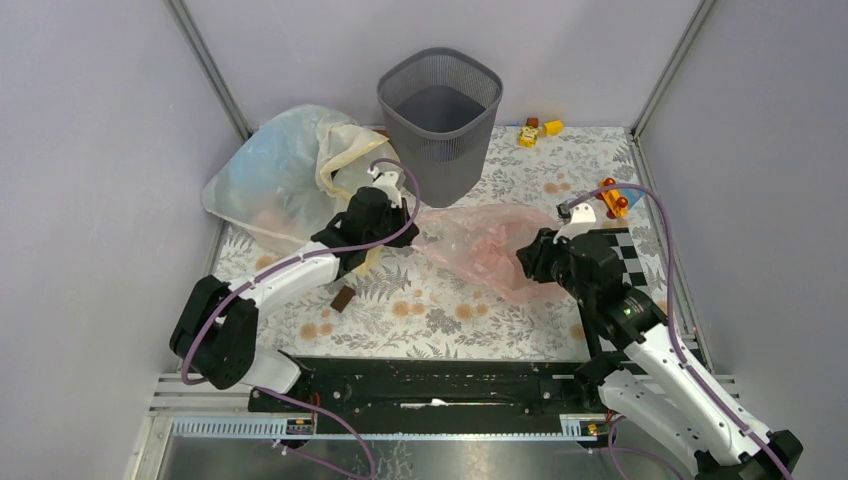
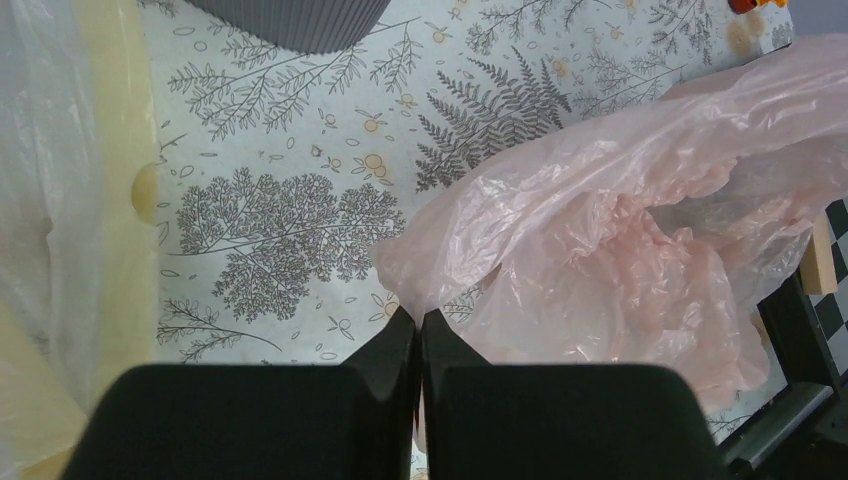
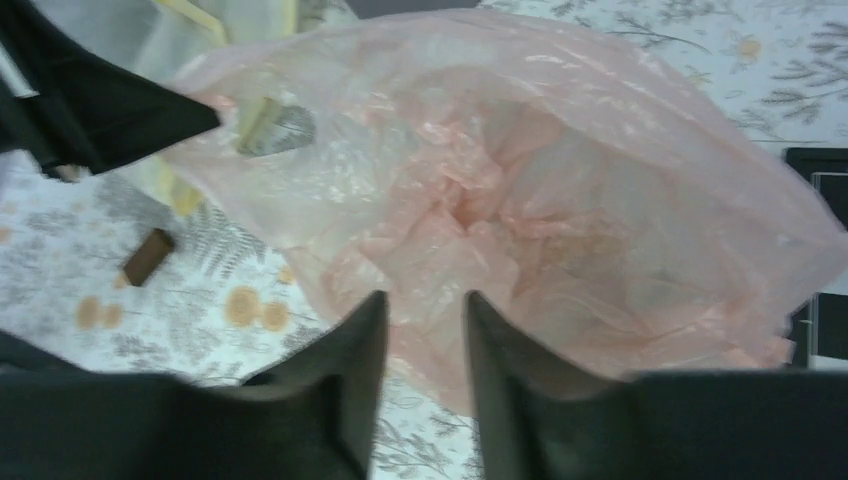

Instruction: Put the trash bags into the trash bin

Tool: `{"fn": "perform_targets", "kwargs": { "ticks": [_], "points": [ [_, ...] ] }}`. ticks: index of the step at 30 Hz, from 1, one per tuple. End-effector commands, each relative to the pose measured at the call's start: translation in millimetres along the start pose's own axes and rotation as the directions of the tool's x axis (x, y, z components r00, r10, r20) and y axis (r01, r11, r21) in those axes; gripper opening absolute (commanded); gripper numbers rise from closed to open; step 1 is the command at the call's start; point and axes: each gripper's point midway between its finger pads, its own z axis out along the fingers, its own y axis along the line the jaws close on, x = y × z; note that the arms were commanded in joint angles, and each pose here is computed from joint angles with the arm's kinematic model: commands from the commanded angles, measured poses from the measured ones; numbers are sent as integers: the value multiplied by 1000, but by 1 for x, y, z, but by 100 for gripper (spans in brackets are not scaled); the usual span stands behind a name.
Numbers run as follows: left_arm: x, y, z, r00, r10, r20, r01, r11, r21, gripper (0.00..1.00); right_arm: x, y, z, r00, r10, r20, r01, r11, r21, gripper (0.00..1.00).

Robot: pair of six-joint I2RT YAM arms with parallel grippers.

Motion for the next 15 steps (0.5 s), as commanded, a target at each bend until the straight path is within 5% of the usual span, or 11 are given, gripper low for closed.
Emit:
{"fn": "perform_targets", "kwargs": {
  "ticks": [1, 3, 9, 15],
  "points": [
    [-53, -32, -16, 992, 11, 127, -22, 996, 81, 0, -6, 23, -4, 999, -12, 50, 20, 989, -145, 26],
    [-65, -44, -27, 992, 11, 126, -26, 993, 113, 0, -6, 33, -4, 998, -13, 61, 26, 979, -201, 1],
    [-70, -74, -54, 1000, -8, 16, 5, 979, 205, 0, -9, 51, 8, 989, -47, 141, 90, 945, -315, 0],
    [-76, -95, -71, 1000, -21, -7, 22, 956, 292, 0, 2, 31, 41, 977, -59, 203, 106, 967, -232, 0]
  ]
}}
